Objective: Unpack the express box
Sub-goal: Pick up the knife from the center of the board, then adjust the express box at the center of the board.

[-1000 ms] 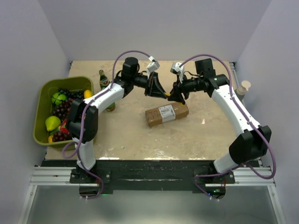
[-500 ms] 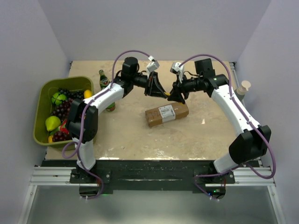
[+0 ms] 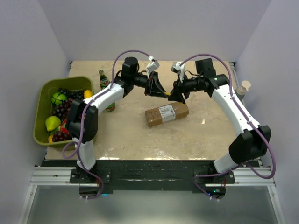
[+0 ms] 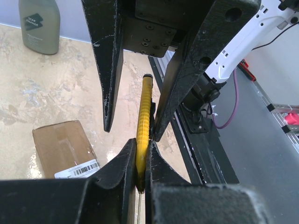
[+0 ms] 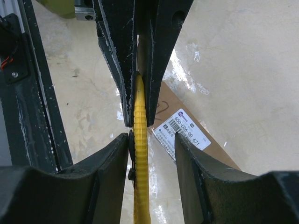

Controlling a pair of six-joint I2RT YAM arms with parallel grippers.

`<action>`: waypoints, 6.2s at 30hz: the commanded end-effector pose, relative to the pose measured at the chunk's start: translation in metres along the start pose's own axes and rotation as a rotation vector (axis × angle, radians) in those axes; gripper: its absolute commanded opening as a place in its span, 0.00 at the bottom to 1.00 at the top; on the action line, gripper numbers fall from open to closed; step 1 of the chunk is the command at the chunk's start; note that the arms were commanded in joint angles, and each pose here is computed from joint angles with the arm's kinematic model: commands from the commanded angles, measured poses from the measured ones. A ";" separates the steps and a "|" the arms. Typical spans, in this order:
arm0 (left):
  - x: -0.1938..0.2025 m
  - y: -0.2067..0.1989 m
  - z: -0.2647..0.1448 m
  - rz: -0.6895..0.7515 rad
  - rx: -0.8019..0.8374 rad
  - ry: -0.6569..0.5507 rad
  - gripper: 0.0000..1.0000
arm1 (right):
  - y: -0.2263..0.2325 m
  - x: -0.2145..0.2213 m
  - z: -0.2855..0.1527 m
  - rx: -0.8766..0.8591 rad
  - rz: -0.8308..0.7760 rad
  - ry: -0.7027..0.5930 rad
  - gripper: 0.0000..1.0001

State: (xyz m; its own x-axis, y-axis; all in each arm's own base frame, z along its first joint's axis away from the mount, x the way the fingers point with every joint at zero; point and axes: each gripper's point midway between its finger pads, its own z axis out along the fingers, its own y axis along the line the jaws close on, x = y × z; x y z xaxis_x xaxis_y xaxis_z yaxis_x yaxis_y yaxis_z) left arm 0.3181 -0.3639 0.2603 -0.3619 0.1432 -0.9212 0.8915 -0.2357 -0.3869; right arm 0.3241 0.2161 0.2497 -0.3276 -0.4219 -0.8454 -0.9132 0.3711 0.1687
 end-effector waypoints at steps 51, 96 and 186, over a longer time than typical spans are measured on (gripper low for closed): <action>-0.011 0.018 -0.005 0.028 -0.072 -0.010 0.30 | 0.006 -0.008 -0.022 0.027 0.029 -0.006 0.00; -0.010 -0.016 0.004 -0.010 0.109 -0.075 0.00 | 0.024 -0.016 -0.017 -0.083 0.027 -0.094 0.21; 0.165 0.065 -0.062 -0.194 -0.763 0.222 0.89 | -0.038 0.202 -0.096 0.945 0.934 0.210 0.00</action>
State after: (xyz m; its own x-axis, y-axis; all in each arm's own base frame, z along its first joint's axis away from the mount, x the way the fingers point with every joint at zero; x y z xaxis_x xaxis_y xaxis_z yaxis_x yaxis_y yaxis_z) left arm 0.3465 -0.2859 0.0849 -0.5143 0.3602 -0.7783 0.7959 0.5385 -0.2767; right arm 0.3148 0.0483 0.1613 -0.7428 0.2298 -0.6288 0.1084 0.9681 0.2257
